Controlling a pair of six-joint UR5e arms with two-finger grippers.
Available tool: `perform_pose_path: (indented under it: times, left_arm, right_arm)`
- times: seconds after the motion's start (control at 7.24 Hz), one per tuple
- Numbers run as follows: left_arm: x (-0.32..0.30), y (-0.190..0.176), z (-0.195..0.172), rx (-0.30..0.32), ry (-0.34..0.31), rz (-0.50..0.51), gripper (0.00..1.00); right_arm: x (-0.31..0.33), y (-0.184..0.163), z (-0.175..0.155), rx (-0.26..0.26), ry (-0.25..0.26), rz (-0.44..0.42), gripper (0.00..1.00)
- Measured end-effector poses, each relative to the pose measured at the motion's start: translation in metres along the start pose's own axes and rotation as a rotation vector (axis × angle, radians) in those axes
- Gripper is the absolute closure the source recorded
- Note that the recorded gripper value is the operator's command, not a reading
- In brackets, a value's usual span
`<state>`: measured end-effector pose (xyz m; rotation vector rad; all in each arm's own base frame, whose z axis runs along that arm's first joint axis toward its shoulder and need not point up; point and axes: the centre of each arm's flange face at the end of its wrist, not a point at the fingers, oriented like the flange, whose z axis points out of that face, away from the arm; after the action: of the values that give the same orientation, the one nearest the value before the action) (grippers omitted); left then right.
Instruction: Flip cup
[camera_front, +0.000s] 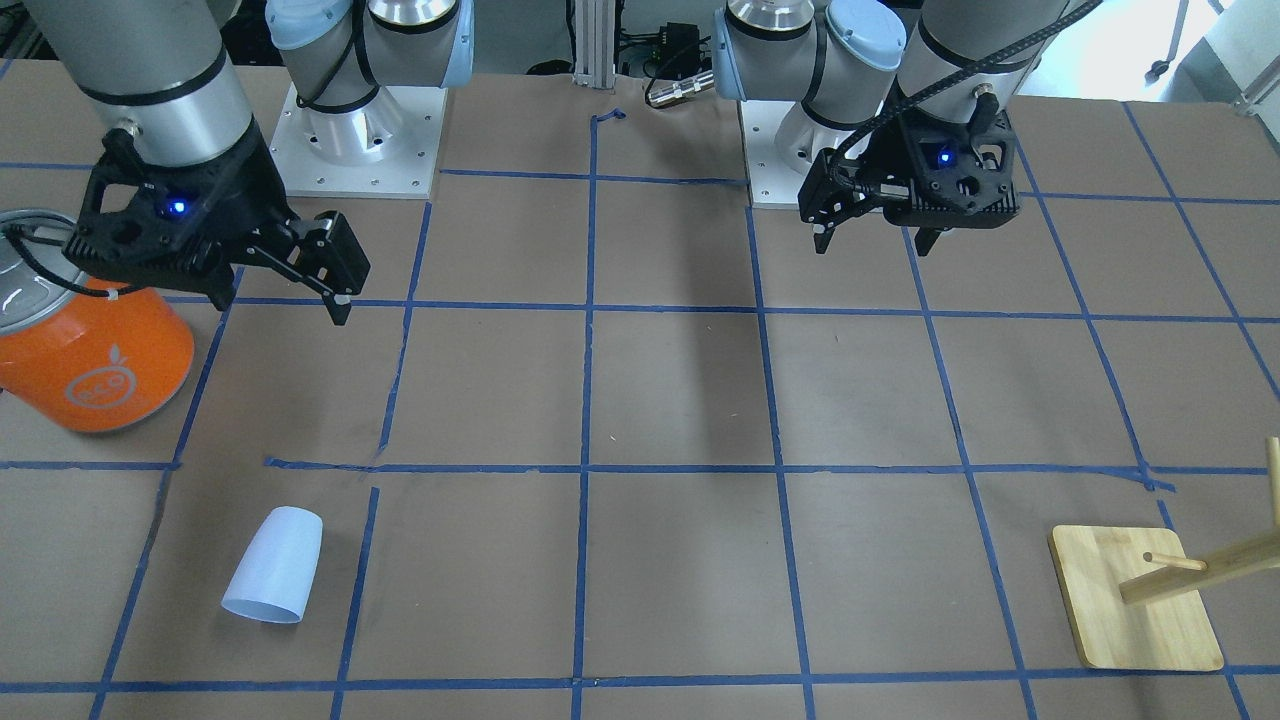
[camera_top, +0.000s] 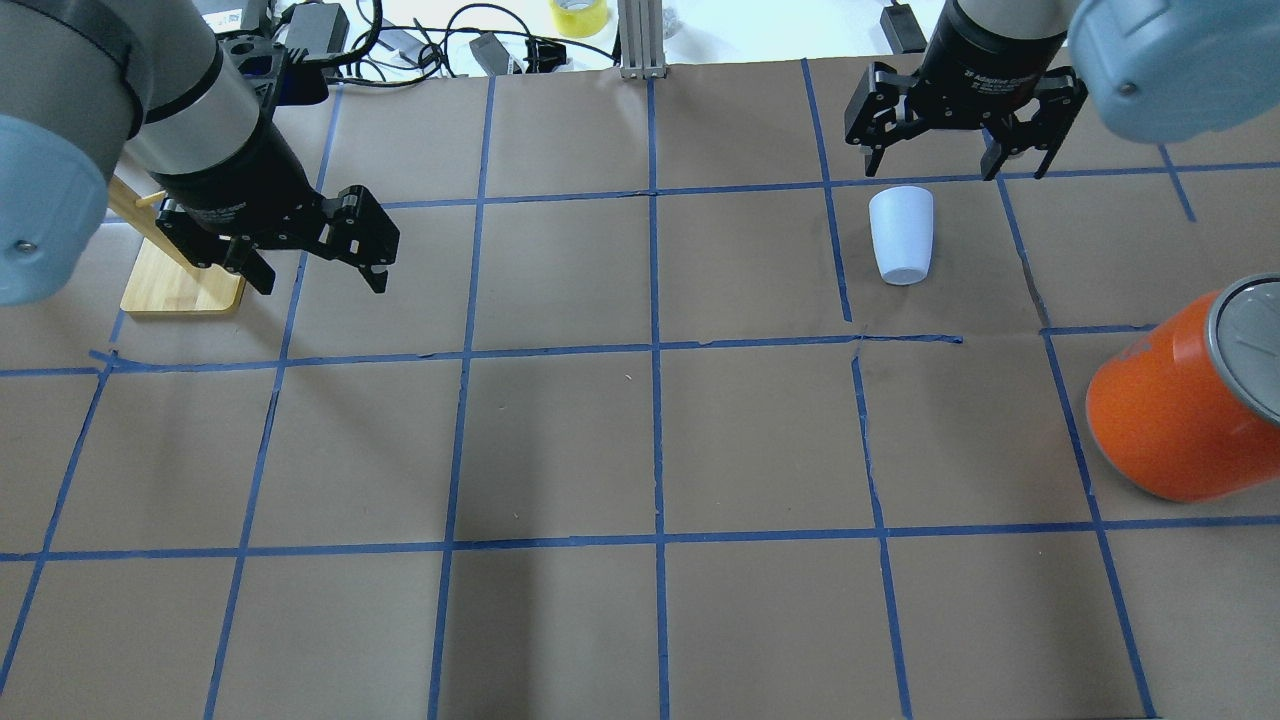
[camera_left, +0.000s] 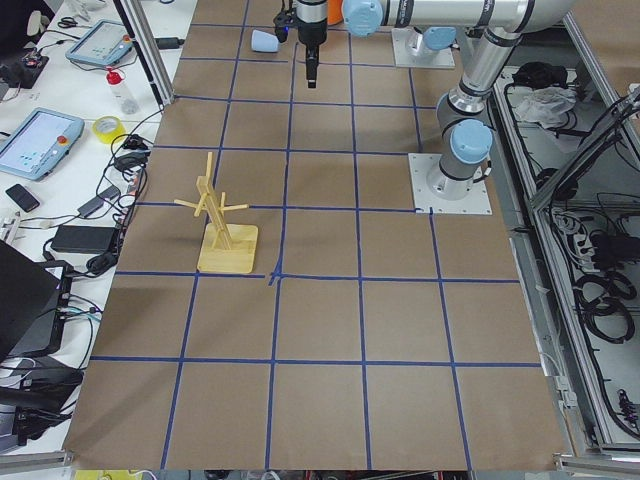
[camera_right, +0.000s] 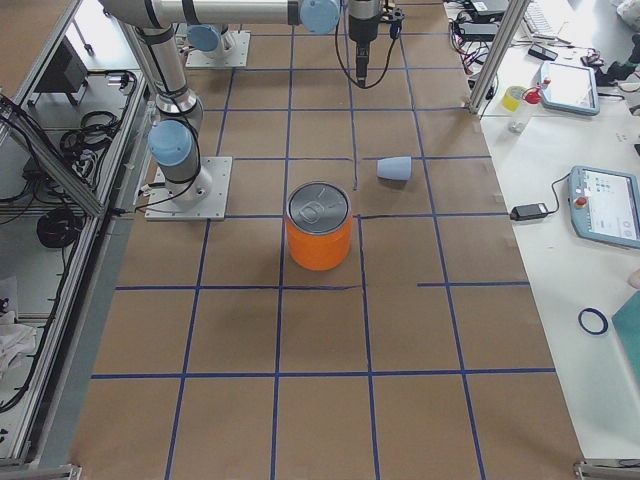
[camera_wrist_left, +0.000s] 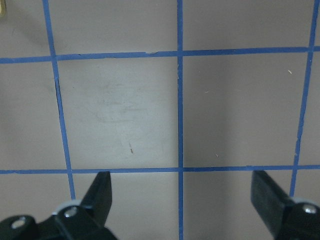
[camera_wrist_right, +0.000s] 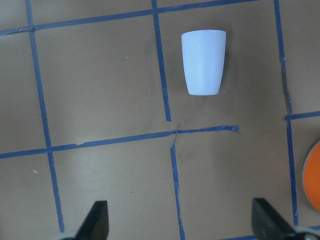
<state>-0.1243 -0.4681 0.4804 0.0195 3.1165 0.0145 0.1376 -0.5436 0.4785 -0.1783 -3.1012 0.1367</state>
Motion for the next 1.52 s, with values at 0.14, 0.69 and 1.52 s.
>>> perform_pose_path:
  times: [0.14, 0.69, 1.52]
  left_arm:
    - [0.000, 0.000, 0.000, 0.000, -0.001, 0.000, 0.00]
    - [0.000, 0.000, 0.002, -0.005, 0.000, 0.001, 0.00]
    - [0.000, 0.000, 0.003, -0.012, 0.000, 0.001, 0.00]
  right_arm:
    - [0.006, -0.018, 0.023, -0.012, 0.014, 0.006, 0.00]
    - [0.031, -0.093, 0.174, -0.069, 0.032, 0.026, 0.00]
    - [0.042, -0.122, 0.295, -0.091, 0.042, 0.023, 0.73]
